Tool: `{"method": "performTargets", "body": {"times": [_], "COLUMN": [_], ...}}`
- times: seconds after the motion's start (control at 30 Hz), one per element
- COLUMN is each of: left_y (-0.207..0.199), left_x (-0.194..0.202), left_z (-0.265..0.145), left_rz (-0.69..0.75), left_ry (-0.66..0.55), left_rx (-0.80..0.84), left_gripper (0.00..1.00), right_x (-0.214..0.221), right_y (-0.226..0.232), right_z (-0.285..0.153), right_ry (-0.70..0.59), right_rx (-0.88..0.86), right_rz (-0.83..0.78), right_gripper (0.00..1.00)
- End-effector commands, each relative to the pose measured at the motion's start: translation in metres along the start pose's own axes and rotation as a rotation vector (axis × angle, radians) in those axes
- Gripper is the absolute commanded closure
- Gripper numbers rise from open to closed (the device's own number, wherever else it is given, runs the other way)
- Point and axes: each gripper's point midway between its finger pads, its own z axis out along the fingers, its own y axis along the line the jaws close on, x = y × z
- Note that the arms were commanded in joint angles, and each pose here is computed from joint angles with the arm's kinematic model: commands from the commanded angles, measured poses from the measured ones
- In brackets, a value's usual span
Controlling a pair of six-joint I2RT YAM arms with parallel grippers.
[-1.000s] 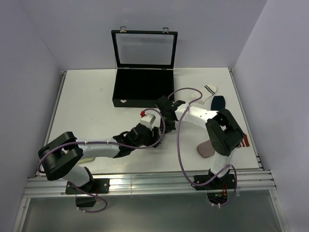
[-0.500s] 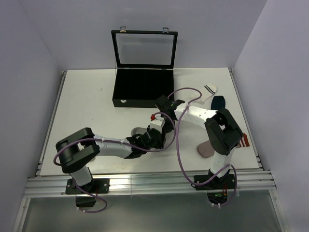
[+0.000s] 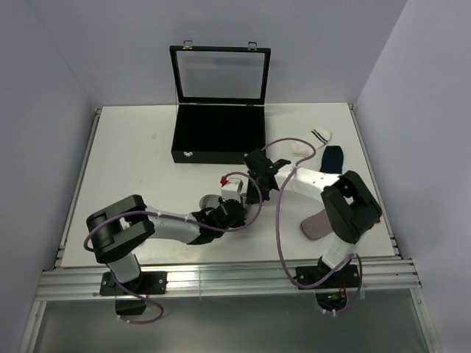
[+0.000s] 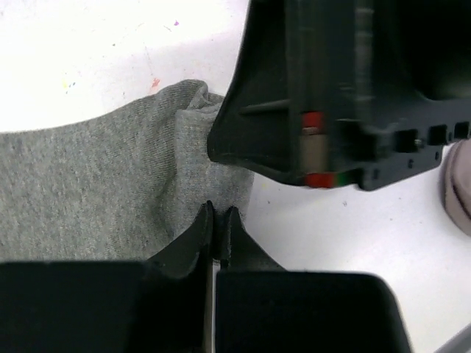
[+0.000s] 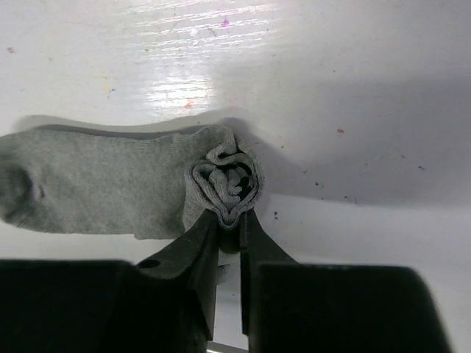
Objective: Roll the socks
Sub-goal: Roll the sock at the center of the board.
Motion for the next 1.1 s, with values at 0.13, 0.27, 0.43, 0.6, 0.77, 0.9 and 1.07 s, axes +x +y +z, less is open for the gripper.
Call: {"method": "performTargets", "body": {"times": [0.13,0.27,0.43,0.6,0.77,0.9,1.07], "left_y": [0.04,0.042,0.054,0.073,0.085,0.093,0.103], "left_x": [0.043,0.034,0.038,0.039,0.04,0.041,0.05], "left_z": [-0.023,-0.033,-0.041,-0.047,-0.053,-0.056,-0.058], "left_rz": [-0.09,-0.186,-0.323,-0.47,-0.558,-0.633,-0.684], "left_ry": [0.119,0.112,0.142,0.147,0.143,0.14,0.157], "left_rx": [-0.013,0.049,0.1,0.12,0.13,0.121,0.1], "left_gripper": [0.99,0.99,0.99,0.99,0.99,0.99,0.99], "right_x": [-0.011,-0.017,-0.018,-0.01,0.004,0.013,0.022], "right_y": [0.029,0.036,0.05,0.049,0.052,0.058,0.067], "right_z": [-0.034,-0.048,-0.056,-0.04,-0.028,-0.018,-0.006], "right_ry": [-0.108,-0.172,-0.199,-0.169,-0.133,-0.099,-0.047], "right_rx": [-0.276,-0.371,-0.477,-0.491,-0.554,-0.597,-0.635], "right_rz": [0.074,0.069,0.028,-0.001,-0.028,-0.058,-0.085], "right_gripper": [0.63,0.55,0.45,0.4,0.38,0.38,0.37]}}
